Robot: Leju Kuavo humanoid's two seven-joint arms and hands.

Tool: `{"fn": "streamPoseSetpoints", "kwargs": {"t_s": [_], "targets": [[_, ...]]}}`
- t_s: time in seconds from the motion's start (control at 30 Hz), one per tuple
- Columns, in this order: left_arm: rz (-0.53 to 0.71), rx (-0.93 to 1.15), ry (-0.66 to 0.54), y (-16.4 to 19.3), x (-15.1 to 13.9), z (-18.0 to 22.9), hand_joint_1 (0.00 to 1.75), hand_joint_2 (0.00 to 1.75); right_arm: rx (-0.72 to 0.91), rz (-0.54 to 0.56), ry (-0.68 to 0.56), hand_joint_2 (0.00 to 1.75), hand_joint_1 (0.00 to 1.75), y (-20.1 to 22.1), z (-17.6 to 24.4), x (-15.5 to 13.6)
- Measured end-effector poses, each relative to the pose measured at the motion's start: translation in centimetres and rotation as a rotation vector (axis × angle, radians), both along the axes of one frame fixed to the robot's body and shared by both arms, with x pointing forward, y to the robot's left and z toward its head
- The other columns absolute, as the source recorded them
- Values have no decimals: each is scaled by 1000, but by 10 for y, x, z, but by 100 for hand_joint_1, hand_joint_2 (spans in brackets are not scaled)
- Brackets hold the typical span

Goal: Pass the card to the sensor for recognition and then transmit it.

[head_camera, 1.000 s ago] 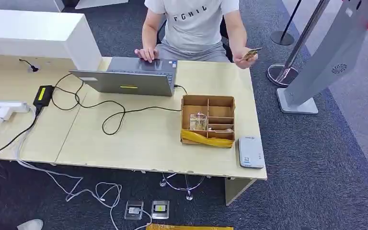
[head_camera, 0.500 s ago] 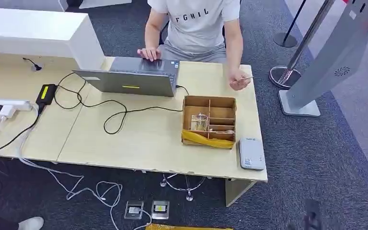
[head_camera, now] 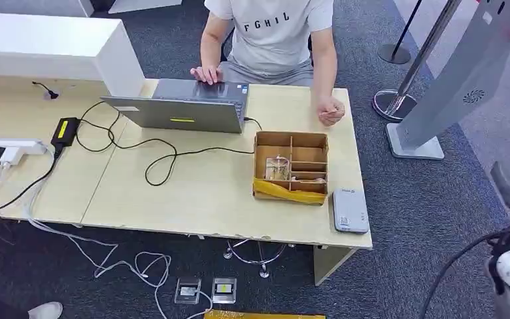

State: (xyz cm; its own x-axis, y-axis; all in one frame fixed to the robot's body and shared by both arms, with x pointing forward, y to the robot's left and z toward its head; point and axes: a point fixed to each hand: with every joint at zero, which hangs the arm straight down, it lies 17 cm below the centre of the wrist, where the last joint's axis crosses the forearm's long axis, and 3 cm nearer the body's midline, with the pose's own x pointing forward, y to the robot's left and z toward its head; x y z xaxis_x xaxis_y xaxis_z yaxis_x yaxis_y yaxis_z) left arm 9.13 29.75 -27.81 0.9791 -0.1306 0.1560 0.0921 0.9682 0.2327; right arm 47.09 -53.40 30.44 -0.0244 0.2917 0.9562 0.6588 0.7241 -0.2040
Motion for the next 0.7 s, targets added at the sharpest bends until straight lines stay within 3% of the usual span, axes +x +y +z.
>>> {"fn": "streamPoseSetpoints", "kwargs": {"t_s": [0.1,0.27,0.4,0.53,0.7], "targets": [[-18,0,-7,4,2,0,0,0,-121,37,-22,175,0,11,39,12],[-88,-11,-19,6,7,1,0,0,-456,128,138,175,0,76,50,28],[-149,-17,-39,7,14,2,0,0,-777,271,289,175,0,150,22,39],[-164,-13,-53,9,17,3,0,0,-1001,368,351,175,0,204,-7,41],[-164,-2,-56,13,18,3,0,0,-1169,437,381,175,0,245,-38,44]]}}
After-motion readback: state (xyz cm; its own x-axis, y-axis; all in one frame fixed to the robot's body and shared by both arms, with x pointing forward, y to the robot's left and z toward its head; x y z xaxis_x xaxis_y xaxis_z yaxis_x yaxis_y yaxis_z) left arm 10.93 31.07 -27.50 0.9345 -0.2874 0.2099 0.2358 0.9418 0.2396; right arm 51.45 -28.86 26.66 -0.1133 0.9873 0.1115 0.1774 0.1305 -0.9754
